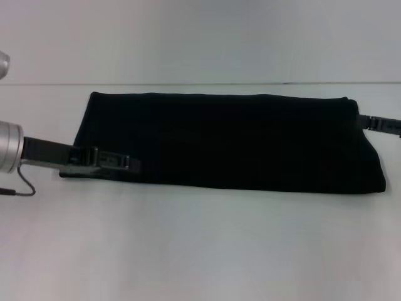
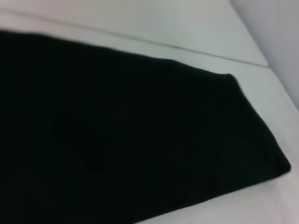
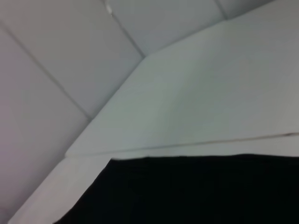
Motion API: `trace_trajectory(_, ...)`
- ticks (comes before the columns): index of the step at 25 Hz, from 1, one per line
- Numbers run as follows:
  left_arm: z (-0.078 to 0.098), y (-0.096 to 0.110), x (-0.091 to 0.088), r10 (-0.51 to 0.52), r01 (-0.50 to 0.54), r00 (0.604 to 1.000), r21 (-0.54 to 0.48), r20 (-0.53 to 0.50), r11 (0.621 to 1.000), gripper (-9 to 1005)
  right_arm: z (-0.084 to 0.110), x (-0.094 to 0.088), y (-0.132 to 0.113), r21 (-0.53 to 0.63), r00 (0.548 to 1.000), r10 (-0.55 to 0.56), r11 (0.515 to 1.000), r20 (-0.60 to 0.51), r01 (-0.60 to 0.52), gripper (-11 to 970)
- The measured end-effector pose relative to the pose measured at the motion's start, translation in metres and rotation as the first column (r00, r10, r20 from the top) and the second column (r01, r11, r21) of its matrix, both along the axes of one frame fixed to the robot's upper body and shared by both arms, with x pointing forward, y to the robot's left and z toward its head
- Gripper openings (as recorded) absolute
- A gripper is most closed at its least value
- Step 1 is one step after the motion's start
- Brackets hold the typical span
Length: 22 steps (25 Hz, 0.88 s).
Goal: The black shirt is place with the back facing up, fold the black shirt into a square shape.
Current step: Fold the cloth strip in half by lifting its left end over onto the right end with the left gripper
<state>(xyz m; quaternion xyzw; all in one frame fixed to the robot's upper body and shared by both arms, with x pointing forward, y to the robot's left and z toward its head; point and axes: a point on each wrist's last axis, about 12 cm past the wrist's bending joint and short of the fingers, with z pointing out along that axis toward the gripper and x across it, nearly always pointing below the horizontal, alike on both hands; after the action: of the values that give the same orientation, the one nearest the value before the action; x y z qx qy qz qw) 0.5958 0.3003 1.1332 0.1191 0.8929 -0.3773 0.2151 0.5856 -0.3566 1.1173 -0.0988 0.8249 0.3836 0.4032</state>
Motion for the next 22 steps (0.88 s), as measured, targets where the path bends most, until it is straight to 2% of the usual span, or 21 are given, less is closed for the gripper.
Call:
trace_trajectory(2,-0.002,0.002,-0.001,0.049,-0.050,0.997,-0.015,-0.051,0.999,797,0.003,0.003,0.004,-0.013,0.999,0.033,0.999,-0.001,-0.033,882)
trace_trajectory(5,-0.005,0.006,-0.002,0.139,-0.144,0.981,-0.023,-0.136,0.989,798,0.005,0.008,0.010,-0.039,0.998,0.056,0.998,0.000,-0.056,888)
trace_trajectory(10,-0.012,0.011,-0.003,0.276,-0.292,0.921,-0.021,-0.274,0.956,798,0.008,0.019,0.015,-0.062,0.999,0.039,0.997,0.019,-0.038,892)
trace_trajectory(13,-0.019,0.017,-0.005,0.350,-0.391,0.870,-0.053,-0.348,0.919,798,0.011,0.024,0.018,-0.065,0.999,0.029,0.998,0.031,-0.027,889)
trace_trajectory(17,-0.032,0.027,-0.010,0.437,-0.520,0.789,-0.090,-0.431,0.849,798,0.013,0.030,0.023,-0.069,0.999,0.018,0.997,0.033,-0.016,888)
trace_trajectory(22,-0.041,0.038,-0.012,0.521,-0.622,0.719,-0.091,-0.460,0.778,797,0.011,0.033,0.028,-0.068,0.999,0.005,0.998,0.035,-0.003,886)
